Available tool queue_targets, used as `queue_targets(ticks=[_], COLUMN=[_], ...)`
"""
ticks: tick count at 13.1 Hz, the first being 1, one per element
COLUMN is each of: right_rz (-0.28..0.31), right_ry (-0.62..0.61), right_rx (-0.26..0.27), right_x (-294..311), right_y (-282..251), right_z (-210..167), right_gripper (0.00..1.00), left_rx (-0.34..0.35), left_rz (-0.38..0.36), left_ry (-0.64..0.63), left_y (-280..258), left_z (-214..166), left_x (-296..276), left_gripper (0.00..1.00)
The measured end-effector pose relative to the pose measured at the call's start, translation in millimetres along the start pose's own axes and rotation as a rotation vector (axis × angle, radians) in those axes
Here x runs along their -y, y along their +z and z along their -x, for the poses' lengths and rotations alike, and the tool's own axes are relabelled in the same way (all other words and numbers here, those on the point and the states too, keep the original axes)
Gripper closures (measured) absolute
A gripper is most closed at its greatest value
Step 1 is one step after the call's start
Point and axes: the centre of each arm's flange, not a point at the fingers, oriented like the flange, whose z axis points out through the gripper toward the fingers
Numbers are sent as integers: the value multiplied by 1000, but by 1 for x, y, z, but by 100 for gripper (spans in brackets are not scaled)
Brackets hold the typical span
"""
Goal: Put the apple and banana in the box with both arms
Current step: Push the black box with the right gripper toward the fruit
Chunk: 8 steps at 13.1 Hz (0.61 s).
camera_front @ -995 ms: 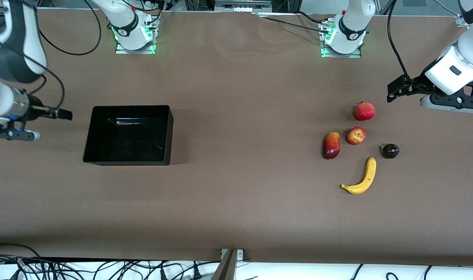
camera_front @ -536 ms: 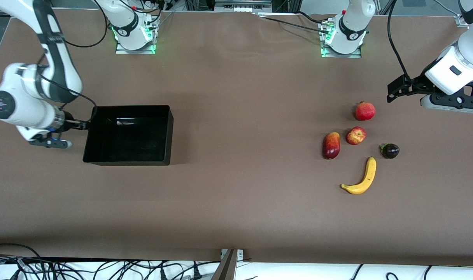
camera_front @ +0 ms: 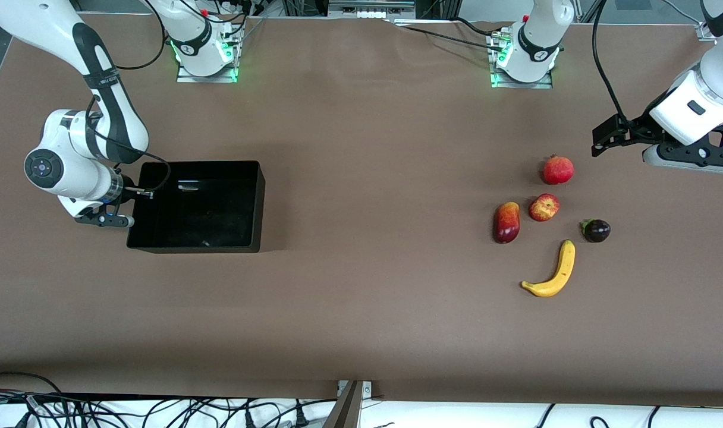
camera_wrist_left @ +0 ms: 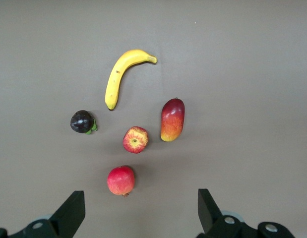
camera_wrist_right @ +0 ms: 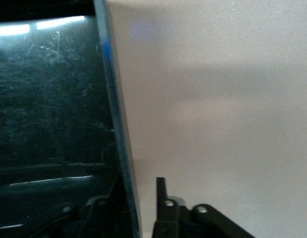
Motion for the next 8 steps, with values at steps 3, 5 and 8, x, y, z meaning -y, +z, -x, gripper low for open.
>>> queue_targets(ticks=[3,5,8], right_rz=[-6,-3,-56], right_ry=[-43,-25,-4], right_rx=[10,60,86], right_x=[32,91,208], right_y=[-40,-98,-173], right_z=[-1,3,24], right_gripper=[94,95,95], left_rx=[0,0,0], left_rz=[0,0,0], left_ry=[0,0,0], left_y=[0,0,0], left_z=[0,0,0], left_x=[0,0,0], left_gripper=[0,0,0])
